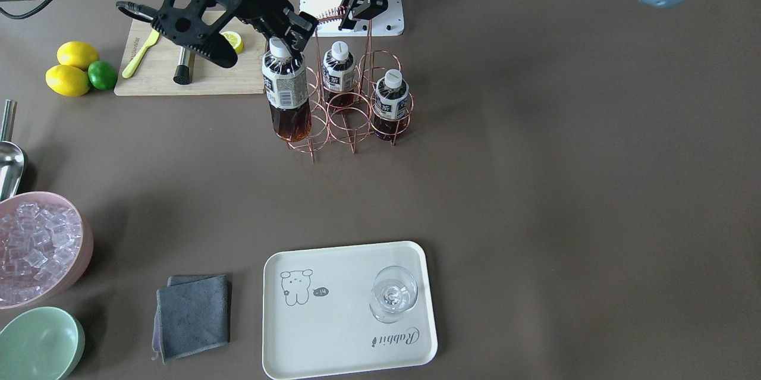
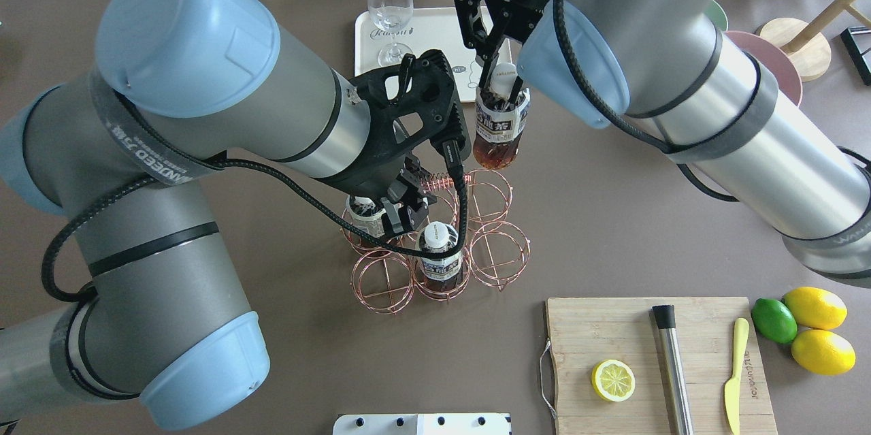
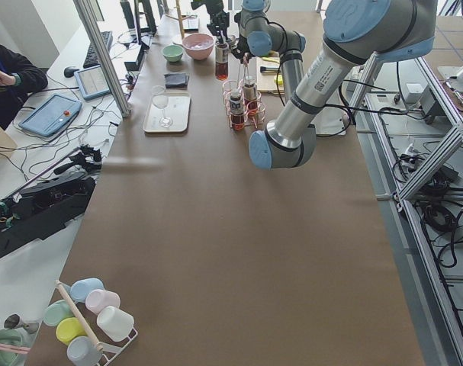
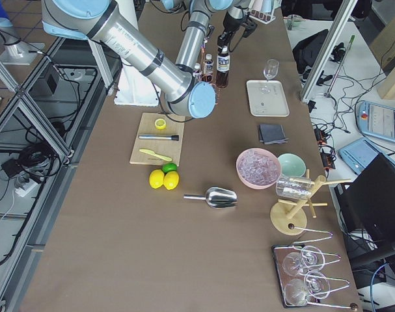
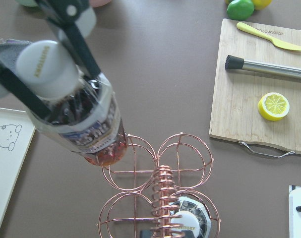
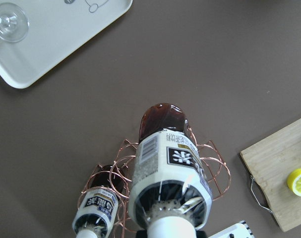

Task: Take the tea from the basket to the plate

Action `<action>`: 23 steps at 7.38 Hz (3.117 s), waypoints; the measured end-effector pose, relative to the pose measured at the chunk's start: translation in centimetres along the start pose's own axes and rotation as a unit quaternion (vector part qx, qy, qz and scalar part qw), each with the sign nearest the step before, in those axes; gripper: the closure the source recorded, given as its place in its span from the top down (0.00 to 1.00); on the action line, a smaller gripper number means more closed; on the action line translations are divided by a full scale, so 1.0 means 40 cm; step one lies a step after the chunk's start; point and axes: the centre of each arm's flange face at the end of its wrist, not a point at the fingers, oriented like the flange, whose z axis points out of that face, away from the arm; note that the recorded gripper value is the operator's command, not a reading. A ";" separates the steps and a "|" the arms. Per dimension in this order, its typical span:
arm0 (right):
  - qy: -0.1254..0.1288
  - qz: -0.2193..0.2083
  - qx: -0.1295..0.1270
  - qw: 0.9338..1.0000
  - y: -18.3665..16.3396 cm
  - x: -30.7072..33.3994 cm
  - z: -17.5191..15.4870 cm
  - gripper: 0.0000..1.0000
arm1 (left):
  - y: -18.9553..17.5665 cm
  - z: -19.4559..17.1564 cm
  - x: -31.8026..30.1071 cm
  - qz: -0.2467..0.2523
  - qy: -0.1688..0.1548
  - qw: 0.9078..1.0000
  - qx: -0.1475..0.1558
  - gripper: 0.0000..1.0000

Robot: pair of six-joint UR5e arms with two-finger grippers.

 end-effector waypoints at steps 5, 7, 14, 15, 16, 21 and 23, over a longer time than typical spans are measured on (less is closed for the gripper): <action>-0.026 -0.031 0.006 0.999 -0.413 -0.241 0.094 0.00 | 0.001 -0.054 -0.015 0.000 -0.010 1.000 0.012 0.00; -0.033 -0.040 0.015 0.999 -0.526 -0.246 0.165 0.00 | 0.016 -0.123 -0.043 -0.007 -0.028 0.999 0.015 0.00; -0.043 -0.071 0.035 0.996 -0.610 -0.265 0.245 1.00 | 0.242 -0.396 -0.330 -0.061 -0.087 0.994 -0.012 0.00; -0.043 -0.073 0.034 0.996 -0.604 -0.271 0.248 1.00 | 0.286 -0.425 -0.387 -0.060 -0.101 0.993 -0.025 0.00; -0.042 -0.075 0.033 0.996 -0.600 -0.273 0.254 1.00 | 0.321 -0.452 -0.442 -0.062 -0.112 0.991 -0.040 0.00; -0.050 -0.094 0.029 0.994 -0.497 -0.309 0.212 1.00 | 0.483 -0.516 -0.718 0.012 -0.130 0.984 -0.120 0.00; -0.045 -0.101 0.025 0.994 -0.409 -0.278 0.197 1.00 | 0.553 -0.568 -0.801 0.052 -0.135 0.979 -0.146 0.00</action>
